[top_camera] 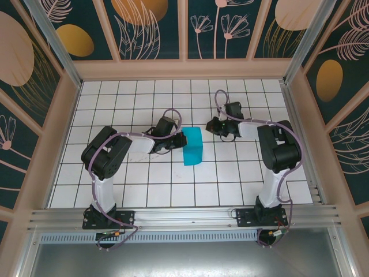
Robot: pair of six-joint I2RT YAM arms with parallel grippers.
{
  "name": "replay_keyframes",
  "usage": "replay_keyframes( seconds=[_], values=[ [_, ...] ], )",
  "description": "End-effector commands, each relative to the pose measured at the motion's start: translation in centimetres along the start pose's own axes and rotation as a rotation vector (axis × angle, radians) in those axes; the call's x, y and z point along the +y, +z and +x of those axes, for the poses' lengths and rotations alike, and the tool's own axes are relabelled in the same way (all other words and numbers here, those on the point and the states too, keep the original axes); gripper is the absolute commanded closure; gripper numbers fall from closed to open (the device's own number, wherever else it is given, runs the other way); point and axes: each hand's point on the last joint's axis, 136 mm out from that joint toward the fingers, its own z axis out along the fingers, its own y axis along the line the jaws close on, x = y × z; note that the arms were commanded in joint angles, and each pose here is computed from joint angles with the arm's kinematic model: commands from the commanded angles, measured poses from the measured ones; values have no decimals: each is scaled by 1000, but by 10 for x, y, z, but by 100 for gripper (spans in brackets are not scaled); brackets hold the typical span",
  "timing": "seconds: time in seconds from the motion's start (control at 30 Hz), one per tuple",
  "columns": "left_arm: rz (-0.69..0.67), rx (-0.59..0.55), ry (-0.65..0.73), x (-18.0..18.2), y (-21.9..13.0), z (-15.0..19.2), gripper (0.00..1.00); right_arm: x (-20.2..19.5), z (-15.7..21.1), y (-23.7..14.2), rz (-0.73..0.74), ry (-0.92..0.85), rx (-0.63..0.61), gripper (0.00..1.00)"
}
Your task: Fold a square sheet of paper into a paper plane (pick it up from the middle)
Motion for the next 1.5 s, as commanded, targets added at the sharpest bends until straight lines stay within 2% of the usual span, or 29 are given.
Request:
replay_keyframes(
  seconds=[0.0,0.23,0.43,0.67,0.83,0.93,1.07,1.23,1.47],
  values=[
    [-454,295,-107,127,-14,104,100,34,12,9,-34,-88,34,100],
    [-461,295,-105,128,-14,105,100,43,25,44,-55,-80,100,100],
    [-467,298,-108,130,-16,107,100,13,12,50,-8,-23,82,100],
    [-469,299,-111,132,-18,111,100,-36,-23,34,106,48,1,100],
    [-463,294,-108,130,-16,107,100,-9,-41,1,105,-14,-70,100],
    [-461,291,-108,129,-16,106,100,10,-25,-15,74,-32,-67,100],
    [-458,284,-105,128,-14,104,100,34,21,-21,1,-37,4,100],
    [-454,278,-103,128,-12,102,100,54,69,-15,-65,-36,107,100],
    [-436,276,-109,125,-10,102,100,54,98,6,-57,-57,195,100]
  ],
)
